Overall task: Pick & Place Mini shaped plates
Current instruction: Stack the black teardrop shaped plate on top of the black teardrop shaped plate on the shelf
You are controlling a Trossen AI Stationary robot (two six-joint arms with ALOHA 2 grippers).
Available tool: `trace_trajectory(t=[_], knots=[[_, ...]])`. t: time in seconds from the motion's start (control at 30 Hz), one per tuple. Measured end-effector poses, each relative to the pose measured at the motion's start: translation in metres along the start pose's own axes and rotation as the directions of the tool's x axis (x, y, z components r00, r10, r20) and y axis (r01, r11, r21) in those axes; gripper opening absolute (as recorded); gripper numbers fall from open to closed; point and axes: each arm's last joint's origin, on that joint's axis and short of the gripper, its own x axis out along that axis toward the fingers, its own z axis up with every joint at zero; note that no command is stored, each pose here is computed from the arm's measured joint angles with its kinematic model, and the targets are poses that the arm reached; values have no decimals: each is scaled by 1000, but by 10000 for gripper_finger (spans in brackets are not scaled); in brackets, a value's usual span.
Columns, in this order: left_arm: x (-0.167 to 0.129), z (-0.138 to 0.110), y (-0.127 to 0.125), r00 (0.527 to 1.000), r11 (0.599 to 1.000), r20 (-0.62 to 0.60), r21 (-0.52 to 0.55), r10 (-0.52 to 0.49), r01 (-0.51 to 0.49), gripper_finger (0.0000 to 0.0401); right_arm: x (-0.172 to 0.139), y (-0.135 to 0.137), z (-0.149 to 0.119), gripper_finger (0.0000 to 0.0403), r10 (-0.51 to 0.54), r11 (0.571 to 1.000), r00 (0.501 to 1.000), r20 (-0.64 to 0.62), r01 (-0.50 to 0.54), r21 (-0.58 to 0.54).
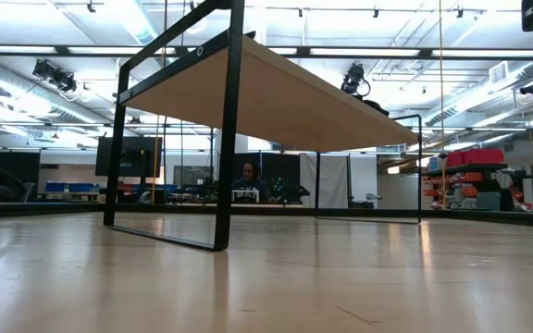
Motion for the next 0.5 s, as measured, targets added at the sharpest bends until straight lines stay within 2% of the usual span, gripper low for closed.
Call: trace_trajectory(t=[0.37,0.5], knots=[[4,4,10,994,994,-34,33,101,-100,3,0,0,0,10,0,1000,1000,0,0,0],[6,9,13,991,990,-5,53,131,-131,3,0,0,0,10,0,1000,1000,0,0,0]])
